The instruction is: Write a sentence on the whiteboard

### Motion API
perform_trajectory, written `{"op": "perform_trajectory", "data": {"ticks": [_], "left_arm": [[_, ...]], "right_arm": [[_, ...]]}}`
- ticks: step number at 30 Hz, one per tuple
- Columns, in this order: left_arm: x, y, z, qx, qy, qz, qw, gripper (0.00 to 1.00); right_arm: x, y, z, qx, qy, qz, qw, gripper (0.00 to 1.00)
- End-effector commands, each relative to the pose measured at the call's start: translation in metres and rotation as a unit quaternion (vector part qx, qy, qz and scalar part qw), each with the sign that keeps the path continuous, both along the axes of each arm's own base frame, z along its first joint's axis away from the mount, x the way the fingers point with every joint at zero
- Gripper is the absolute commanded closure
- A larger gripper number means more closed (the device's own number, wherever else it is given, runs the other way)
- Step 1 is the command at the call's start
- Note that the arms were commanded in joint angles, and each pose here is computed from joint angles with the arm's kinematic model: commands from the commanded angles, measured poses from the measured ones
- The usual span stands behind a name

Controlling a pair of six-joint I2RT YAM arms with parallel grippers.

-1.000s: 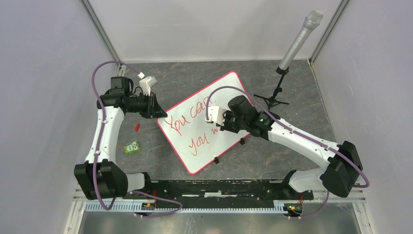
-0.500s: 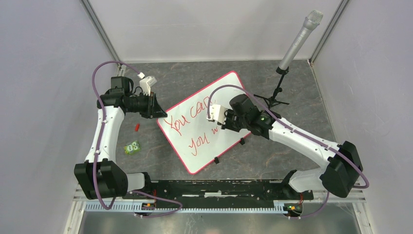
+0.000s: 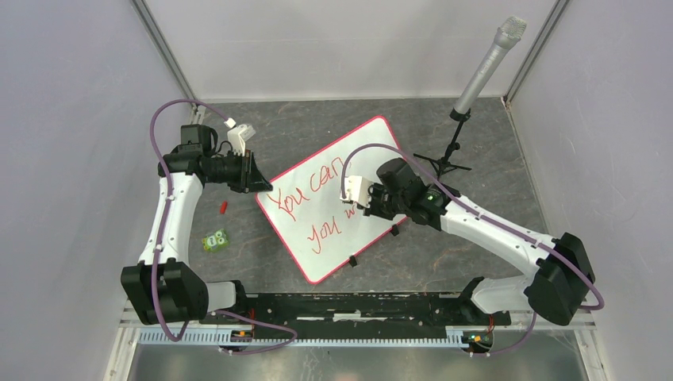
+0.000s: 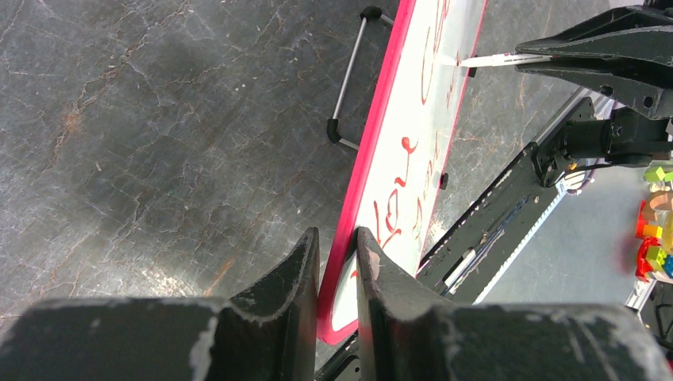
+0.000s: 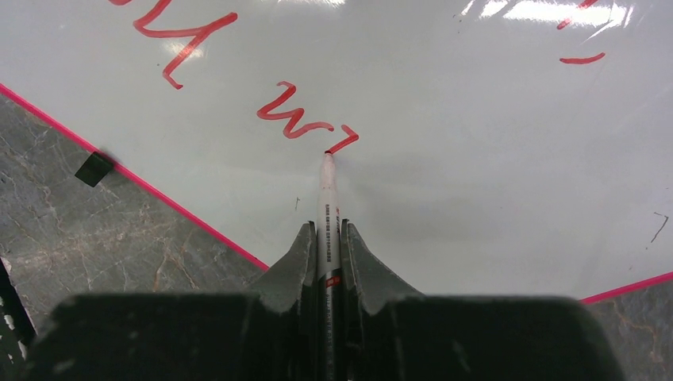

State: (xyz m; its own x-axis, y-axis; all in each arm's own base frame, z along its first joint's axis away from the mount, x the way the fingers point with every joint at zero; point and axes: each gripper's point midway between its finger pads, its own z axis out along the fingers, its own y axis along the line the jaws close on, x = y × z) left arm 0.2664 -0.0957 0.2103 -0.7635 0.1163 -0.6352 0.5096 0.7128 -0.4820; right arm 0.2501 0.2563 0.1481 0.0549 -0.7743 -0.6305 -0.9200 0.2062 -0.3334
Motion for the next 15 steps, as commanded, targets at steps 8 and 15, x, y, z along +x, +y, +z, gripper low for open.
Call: {"op": "perform_trajectory", "data": {"ticks": [8, 15], "left_arm": [[0.001, -0.002, 0.007, 0.014, -0.025, -0.013, 1.000, 0.83], [0.001, -0.002, 0.008, 0.013, -0.028, -0.013, 0.999, 0.83]], "right_arm": [[0.005, 0.003, 0.018, 0.005, -0.009, -0.005, 1.000, 1.00], [0.005, 0.018, 0.054, 0.053, -0.025, 0.018, 0.998, 1.00]]}}
